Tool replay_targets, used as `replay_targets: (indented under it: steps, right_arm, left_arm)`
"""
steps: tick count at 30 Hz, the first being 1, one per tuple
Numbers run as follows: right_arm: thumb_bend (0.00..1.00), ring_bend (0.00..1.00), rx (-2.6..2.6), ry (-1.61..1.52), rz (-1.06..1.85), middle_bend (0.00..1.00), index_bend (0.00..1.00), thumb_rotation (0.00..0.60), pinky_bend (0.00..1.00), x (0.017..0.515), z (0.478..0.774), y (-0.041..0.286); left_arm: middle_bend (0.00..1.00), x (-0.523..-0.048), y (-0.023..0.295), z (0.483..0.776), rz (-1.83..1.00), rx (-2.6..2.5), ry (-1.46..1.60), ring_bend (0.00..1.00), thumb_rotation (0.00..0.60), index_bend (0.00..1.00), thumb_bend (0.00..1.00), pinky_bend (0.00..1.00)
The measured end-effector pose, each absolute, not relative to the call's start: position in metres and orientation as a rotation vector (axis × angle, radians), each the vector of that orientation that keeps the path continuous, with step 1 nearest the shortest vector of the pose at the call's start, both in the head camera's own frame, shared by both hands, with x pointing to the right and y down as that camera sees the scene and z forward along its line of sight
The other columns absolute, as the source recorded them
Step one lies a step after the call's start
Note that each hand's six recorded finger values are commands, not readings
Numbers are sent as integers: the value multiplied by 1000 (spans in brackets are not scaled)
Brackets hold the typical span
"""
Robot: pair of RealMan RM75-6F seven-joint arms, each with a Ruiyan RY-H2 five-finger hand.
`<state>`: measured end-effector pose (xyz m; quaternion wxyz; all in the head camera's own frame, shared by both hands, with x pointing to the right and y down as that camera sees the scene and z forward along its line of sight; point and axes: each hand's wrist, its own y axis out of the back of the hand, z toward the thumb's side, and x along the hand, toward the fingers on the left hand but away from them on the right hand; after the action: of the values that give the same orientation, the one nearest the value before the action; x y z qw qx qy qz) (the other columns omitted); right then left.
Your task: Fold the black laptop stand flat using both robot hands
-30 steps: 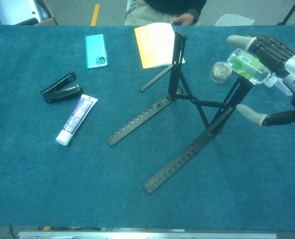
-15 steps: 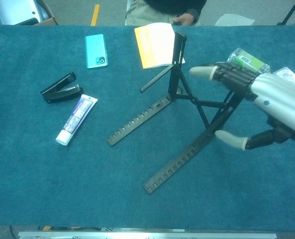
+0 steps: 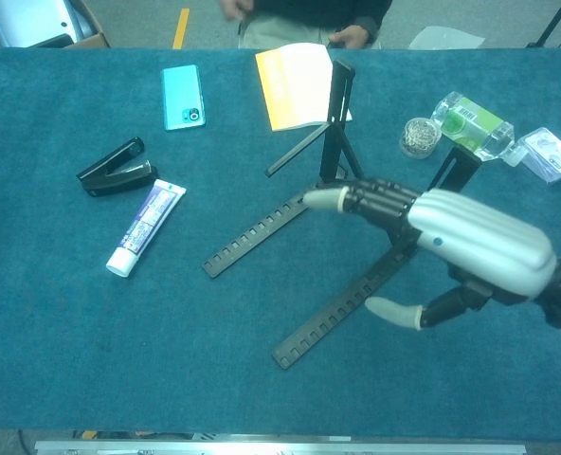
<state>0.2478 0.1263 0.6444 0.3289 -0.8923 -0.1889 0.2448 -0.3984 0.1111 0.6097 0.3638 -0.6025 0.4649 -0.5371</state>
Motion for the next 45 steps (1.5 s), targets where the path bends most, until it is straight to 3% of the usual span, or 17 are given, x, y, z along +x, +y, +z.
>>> replay_targets:
  steps: [23, 30, 45]
  right_arm:
    - [324, 0, -2483, -588, 946, 74, 0, 600, 43, 283, 730, 133]
    - [324, 0, -2461, -620, 982, 74, 0, 600, 43, 291, 735, 128]
    - [324, 0, -2479, -628, 857, 74, 0, 600, 43, 268, 718, 130]
  left_arm:
    - [50, -397, 110, 615, -1379, -1574, 1191, 47, 600, 146, 474, 65]
    - [51, -398, 111, 616, -1383, -1575, 1190, 47, 600, 146, 474, 65]
    - [50, -401, 112, 616, -1392, -1573, 1192, 47, 600, 145, 474, 65]
